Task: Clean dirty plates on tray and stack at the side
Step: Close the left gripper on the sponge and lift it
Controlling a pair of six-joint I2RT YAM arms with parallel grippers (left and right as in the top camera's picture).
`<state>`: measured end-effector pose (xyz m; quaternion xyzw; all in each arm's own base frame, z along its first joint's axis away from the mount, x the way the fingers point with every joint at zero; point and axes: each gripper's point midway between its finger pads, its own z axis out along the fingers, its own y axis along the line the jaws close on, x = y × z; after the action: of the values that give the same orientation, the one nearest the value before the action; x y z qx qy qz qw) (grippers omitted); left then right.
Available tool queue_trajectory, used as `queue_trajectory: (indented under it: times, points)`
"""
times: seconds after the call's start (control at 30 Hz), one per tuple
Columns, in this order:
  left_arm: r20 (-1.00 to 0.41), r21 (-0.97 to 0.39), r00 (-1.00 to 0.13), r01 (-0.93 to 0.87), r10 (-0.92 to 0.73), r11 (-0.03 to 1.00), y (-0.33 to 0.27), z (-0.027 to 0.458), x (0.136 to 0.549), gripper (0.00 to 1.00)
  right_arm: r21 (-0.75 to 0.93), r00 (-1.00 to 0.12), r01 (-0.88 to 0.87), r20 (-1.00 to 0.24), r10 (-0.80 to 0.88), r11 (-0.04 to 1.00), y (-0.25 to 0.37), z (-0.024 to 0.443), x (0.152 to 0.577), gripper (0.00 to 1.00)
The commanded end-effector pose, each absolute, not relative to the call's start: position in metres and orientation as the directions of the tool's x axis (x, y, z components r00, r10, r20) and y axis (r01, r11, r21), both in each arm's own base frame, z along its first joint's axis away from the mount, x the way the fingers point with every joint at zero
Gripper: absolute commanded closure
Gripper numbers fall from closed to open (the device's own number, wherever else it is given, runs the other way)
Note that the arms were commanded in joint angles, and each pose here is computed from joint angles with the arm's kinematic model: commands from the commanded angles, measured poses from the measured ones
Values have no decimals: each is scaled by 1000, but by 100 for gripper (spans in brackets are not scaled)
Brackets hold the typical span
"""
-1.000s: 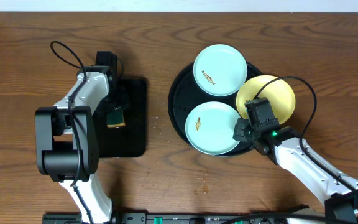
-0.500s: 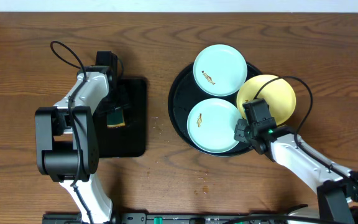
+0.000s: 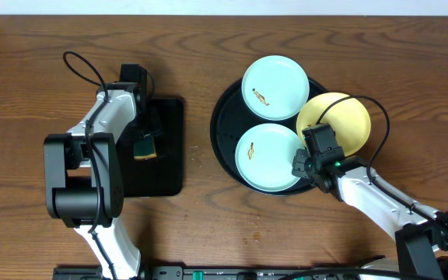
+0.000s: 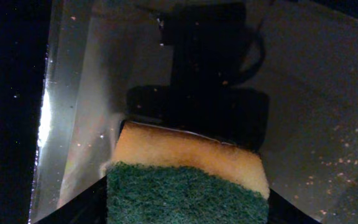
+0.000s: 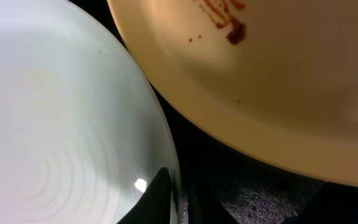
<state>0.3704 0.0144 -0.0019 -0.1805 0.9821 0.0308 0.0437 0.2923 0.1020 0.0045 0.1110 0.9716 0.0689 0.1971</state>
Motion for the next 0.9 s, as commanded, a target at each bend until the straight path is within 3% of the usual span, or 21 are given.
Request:
queue_trajectory:
  times: [0.0,0.03,0.13,0.17,0.2,0.23,0.27,0.57,0.63,0.67,0.73,0.87]
  points:
    - [0,98,-939,-342,-343,935,17,-29,341,54,163,-900,188,-366,236,969,101,2,290,90]
    - [-1,98,-939,-342,-343,935,17,-30,340,66,163,-900,188,-365,236,969,101,2,290,90]
    - [-5,96,-939,-342,-343,935,17,-31,341,70,163,-900,188,-365,236,969,101,2,290,89]
    - [-5,96,-939,-343,-344,935,17,-31,341,68,163,-900,188,-365,236,969,101,2,290,89]
    - [-4,96,-939,-343,-344,934,17,-31,341,58,163,-900,188,-365,236,969,101,2,290,88]
    - [-4,97,-939,-343,-344,934,17,-31,340,40,163,-900,188,-365,236,969,101,2,290,88]
    - [0,98,-939,-343,-344,934,17,-31,340,35,163,-900,188,-365,236,969,101,2,290,88]
    - [51,116,-938,-337,-344,934,17,-31,326,42,162,-901,188,-363,236,969,101,1,290,86]
    - [48,115,-938,-337,-344,934,17,-34,325,50,161,-902,189,-362,236,969,100,1,289,85]
    - [45,114,-938,-337,-344,934,17,-36,324,61,161,-902,188,-362,235,969,100,1,289,85]
    - [44,114,-938,-337,-344,934,17,-38,323,93,160,-903,189,-360,235,969,100,1,289,85]
    - [-18,87,-938,-347,-347,934,17,-18,339,93,158,-903,189,-358,235,969,100,1,288,85]
